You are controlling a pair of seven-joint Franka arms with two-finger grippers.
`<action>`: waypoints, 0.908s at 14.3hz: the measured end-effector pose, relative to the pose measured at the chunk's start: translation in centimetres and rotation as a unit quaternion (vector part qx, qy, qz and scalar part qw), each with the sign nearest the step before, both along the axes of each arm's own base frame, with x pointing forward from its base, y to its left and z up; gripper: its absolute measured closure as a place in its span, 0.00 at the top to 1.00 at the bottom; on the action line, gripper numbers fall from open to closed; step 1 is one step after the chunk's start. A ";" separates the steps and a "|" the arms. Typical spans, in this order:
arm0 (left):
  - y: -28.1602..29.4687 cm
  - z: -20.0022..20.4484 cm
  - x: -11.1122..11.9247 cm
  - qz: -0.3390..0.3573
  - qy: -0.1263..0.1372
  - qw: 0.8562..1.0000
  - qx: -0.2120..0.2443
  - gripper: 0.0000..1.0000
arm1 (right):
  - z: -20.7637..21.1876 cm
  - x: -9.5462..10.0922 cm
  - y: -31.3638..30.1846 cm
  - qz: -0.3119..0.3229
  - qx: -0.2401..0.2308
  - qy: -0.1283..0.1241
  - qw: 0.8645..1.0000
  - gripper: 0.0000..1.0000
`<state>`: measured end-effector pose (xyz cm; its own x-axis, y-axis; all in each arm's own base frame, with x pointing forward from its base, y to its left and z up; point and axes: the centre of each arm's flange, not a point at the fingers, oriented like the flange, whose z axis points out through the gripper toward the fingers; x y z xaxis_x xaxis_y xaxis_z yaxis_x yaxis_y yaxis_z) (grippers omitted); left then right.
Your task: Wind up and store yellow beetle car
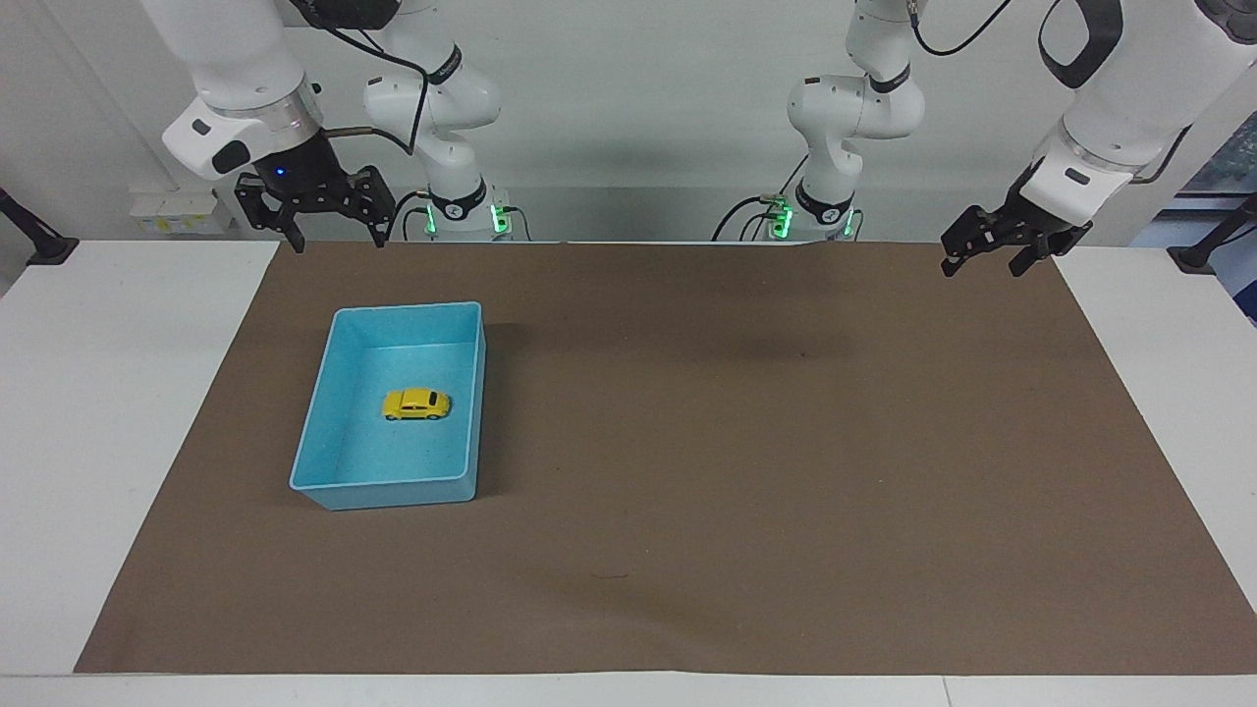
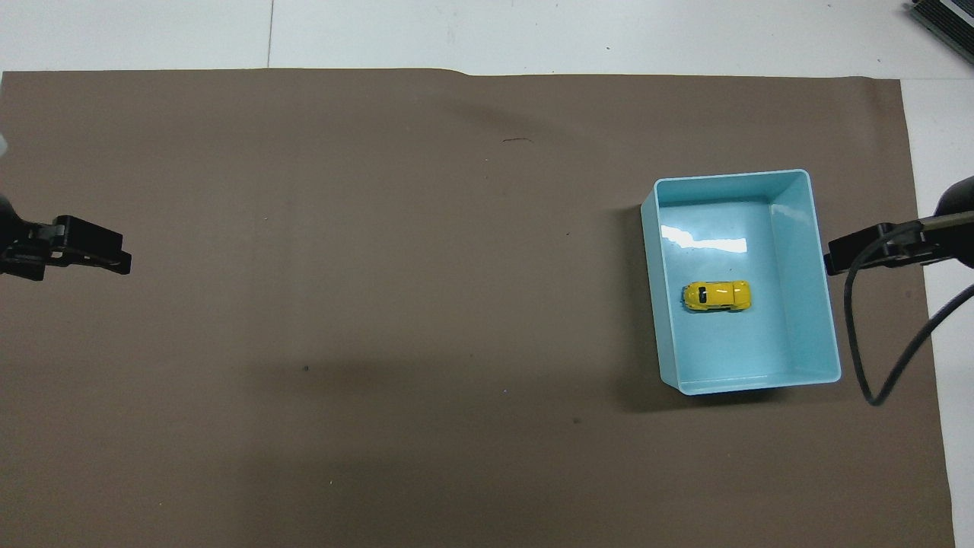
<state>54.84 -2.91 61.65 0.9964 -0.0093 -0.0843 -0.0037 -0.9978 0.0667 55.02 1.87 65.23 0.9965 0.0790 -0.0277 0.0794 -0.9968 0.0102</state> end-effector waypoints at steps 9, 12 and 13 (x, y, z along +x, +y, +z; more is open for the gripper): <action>0.0 0.0 0.0 0.000 0.000 1.000 0.000 1.00 | 0.4 0.6 -0.4 -0.006 0.017 -0.027 0.999 1.00; 0.0 0.0 0.0 0.000 0.000 1.000 0.000 1.00 | 0.3 0.6 -0.3 -0.006 0.024 -0.026 0.999 1.00; 0.0 0.0 0.0 0.000 0.000 1.000 0.000 1.00 | 0.3 0.6 -0.3 -0.006 0.024 -0.026 0.999 1.00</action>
